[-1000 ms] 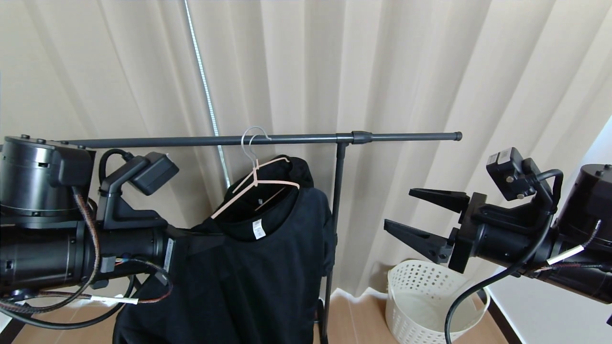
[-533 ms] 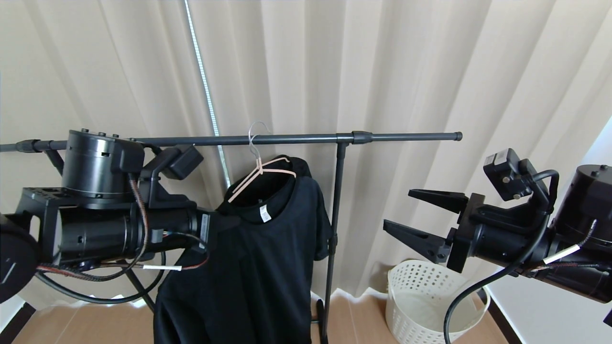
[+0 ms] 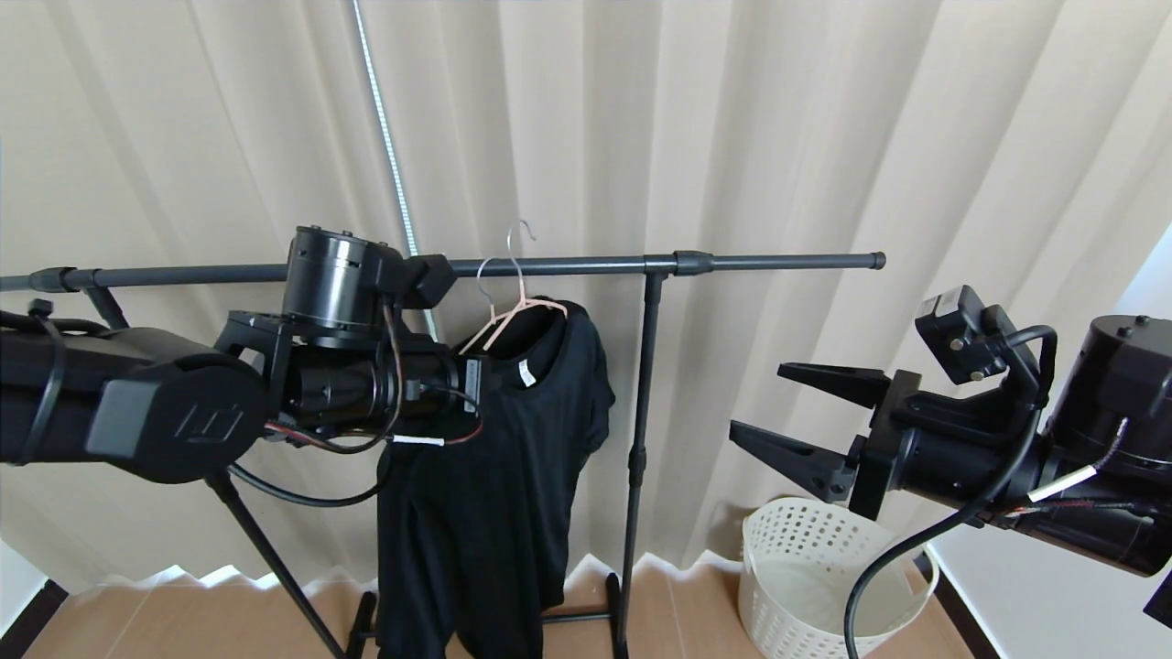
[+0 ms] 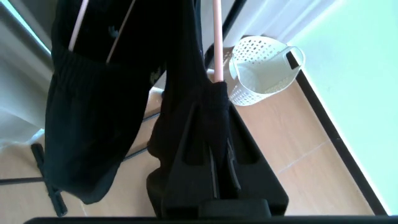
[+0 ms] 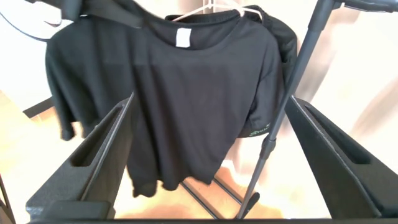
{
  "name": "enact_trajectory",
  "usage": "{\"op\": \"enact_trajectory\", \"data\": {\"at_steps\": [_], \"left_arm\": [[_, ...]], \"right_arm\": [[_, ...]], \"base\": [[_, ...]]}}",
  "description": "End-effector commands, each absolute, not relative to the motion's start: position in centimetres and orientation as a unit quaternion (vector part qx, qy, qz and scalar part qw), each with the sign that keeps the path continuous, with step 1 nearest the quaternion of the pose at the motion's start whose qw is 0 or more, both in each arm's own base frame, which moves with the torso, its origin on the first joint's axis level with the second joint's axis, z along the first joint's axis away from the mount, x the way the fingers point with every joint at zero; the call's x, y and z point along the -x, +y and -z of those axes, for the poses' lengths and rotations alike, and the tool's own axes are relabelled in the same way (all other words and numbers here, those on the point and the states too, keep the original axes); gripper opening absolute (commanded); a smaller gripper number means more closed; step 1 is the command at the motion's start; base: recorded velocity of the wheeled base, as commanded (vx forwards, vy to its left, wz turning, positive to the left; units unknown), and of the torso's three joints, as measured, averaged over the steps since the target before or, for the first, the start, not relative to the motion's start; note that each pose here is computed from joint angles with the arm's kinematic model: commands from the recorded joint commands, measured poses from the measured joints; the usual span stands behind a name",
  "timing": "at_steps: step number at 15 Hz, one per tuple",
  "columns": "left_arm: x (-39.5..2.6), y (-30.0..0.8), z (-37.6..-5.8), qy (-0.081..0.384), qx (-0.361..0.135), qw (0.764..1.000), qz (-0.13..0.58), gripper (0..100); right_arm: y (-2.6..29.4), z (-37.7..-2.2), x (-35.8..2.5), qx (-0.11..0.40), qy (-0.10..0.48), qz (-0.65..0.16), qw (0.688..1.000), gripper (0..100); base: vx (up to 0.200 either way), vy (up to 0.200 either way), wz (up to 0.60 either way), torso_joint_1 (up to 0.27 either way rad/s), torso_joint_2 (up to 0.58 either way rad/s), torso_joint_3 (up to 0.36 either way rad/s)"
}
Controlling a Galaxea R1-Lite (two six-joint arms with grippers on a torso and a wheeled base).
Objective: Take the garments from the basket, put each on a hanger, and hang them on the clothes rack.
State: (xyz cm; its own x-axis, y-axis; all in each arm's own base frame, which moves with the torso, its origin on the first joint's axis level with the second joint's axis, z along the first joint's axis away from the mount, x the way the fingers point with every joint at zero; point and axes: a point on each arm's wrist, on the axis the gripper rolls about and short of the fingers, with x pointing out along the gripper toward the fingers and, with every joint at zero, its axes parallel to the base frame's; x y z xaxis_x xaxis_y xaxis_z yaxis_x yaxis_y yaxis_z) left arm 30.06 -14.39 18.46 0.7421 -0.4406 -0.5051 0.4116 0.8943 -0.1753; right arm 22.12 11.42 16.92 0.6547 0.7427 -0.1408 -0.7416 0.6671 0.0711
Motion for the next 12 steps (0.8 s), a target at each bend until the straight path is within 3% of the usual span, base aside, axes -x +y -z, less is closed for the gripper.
{"op": "enact_trajectory", "data": {"at_steps": [1,12], "left_arm": [[-31.6,-15.1,-17.4,0.287,0.024,0.931,0.226,0],[-34.8,-16.5,-16.2,0.285,0.024,0.931,0.226,0]], "right_arm": [[11.4,-16.9,-22.1,-0.003,0.079,-0.409,0.909,100],[11.4,-16.9,-22.0,-0.003,0.08,-0.408,0.91,100]], "base": [[0.0,0.0,0.0,0.0,0.0,0.0],[0.0,0.0,0.0,0.0,0.0,0.0]]}}
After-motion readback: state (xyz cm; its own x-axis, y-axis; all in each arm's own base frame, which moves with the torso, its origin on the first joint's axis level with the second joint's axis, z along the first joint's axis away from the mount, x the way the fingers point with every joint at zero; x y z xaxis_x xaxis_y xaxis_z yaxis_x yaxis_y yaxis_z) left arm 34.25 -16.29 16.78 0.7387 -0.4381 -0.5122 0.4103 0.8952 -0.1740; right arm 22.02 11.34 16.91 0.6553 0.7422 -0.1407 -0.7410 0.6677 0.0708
